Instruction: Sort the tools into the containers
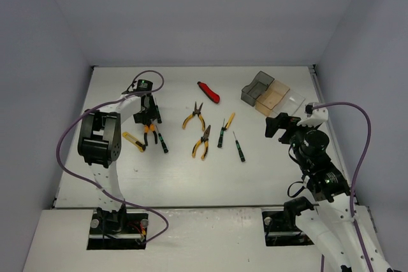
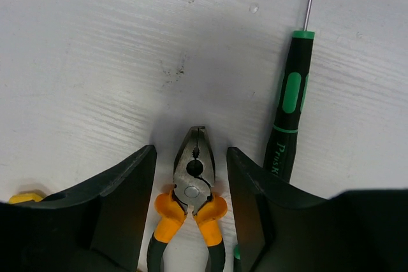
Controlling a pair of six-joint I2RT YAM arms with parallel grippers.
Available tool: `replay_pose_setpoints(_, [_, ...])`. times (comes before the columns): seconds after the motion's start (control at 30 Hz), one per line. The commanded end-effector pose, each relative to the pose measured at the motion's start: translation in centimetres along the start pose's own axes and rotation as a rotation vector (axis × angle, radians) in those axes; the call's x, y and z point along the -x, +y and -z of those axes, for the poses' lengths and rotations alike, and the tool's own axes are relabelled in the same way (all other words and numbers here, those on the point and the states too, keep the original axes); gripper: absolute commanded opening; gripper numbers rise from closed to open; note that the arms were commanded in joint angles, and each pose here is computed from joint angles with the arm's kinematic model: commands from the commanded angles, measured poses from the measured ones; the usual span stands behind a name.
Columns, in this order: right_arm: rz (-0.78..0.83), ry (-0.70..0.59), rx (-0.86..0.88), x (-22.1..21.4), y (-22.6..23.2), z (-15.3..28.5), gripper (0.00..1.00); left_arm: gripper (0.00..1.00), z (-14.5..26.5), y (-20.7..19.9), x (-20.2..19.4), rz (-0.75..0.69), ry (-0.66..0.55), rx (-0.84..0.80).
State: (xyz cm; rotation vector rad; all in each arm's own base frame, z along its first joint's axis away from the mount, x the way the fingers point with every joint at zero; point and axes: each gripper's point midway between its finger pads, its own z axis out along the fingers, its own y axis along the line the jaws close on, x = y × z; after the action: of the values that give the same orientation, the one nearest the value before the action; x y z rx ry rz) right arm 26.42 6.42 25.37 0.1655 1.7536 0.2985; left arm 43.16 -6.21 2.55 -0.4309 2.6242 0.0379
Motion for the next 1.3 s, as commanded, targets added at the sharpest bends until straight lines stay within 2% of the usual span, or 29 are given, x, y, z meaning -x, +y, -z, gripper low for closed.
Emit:
replay_pose_setpoints(0.0, [-0.003,-0.043,0.036,1.3,1.0,-0.4,1.0,0.45,0.8,-0.2,-1.2,-0.007,0.027,-0.003])
replay_pose_setpoints(0.13, [-0.002,-0.044,0.035,1.3,0.9,-0.4,1.0,0.42,0.7,-0.5,-1.4,-0.015,0.033,-0.005])
replay_pose_setpoints(0.33, [-0.004,-0.046,0.037,1.4,1.0,-0.3,1.0,0.31,0.7,-0.1,-2.5,-0.006,0.062,0.016])
replay_pose_setpoints(0.5, [-0.002,-0.04,0.041,1.3,1.1,-0.4,1.0,0.31,0.8,0.5,-3.2,-0.011,0.083,0.044])
replay_pose_setpoints(0.73, [-0.002,-0.041,0.043,1.3,1.1,-0.4,1.0,0.37,0.7,0.7,-3.9,-0.012,0.104,0.047])
replay_pose_setpoints(0.8, [-0.002,-0.039,0.043,1.3,1.1,-0.4,1.0,0.34,0.7,0.8,-4.0,-0.011,0.108,0.048])
replay_pose_setpoints(0.93, [0.0,-0.036,0.045,1.2,1.2,-0.5,1.0,0.07,0.8,0.7,-3.9,-0.012,0.113,0.048])
replay_pose_setpoints(1.0, [0.001,-0.033,0.044,1.2,1.2,-0.6,1.0,0.0,1.3,0.5,-3.3,-0.008,0.103,0.041])
replay_pose_setpoints(1.27, [0.02,0.034,0.125,0.4,2.8,-0.7,1.0,0.0,5.3,0.4,-0.8,0.054,0.012,0.004])
